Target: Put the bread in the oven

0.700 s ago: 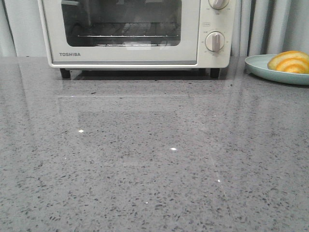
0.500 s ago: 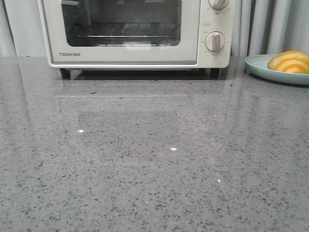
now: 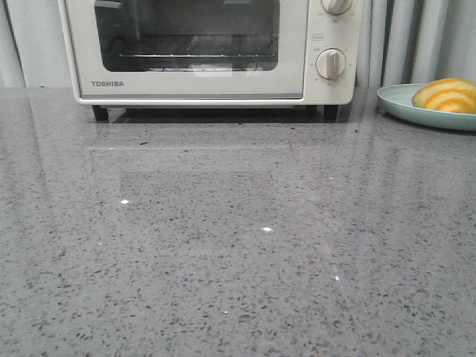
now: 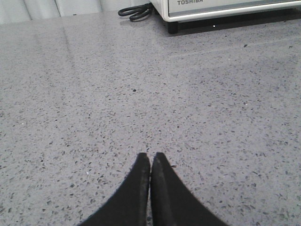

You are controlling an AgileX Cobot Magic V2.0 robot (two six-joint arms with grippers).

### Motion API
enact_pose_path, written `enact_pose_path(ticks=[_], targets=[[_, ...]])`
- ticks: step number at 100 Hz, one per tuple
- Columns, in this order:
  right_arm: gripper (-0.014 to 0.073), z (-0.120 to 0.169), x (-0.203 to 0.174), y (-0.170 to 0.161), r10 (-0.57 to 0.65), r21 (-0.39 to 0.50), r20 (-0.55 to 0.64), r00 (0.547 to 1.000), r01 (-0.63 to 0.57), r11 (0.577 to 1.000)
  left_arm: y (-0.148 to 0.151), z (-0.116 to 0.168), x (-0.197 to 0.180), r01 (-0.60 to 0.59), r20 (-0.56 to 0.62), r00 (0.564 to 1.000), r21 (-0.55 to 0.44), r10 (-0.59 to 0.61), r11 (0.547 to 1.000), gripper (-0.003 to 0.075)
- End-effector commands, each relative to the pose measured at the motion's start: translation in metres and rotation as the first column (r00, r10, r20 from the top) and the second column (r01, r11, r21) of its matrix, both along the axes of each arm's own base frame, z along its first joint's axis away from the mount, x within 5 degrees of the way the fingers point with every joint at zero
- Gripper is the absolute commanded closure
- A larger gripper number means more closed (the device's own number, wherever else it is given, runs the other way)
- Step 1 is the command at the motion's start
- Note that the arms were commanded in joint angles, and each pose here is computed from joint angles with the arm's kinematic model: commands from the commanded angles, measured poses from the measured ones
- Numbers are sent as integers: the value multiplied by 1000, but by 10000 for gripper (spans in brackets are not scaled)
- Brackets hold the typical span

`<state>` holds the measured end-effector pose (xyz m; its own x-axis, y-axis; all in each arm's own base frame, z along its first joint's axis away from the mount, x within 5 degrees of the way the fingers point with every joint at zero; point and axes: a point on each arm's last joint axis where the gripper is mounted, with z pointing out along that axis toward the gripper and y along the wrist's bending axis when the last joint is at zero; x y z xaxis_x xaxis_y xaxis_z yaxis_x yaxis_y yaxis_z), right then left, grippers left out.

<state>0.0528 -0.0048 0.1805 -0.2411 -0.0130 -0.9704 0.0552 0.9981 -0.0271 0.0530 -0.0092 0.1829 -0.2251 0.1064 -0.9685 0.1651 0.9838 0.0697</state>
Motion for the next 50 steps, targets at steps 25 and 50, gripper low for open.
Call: enact_pose_path(ticks=[25,50], targets=[[643,11,3,2,28,-2,197,980,-28,1000,1,21,1,2,173,977,-588,124,809,741],[643,26,2,2,-87,438,358,930,-85,895,7,27,1,-7,133,967,-839,219,543,741]])
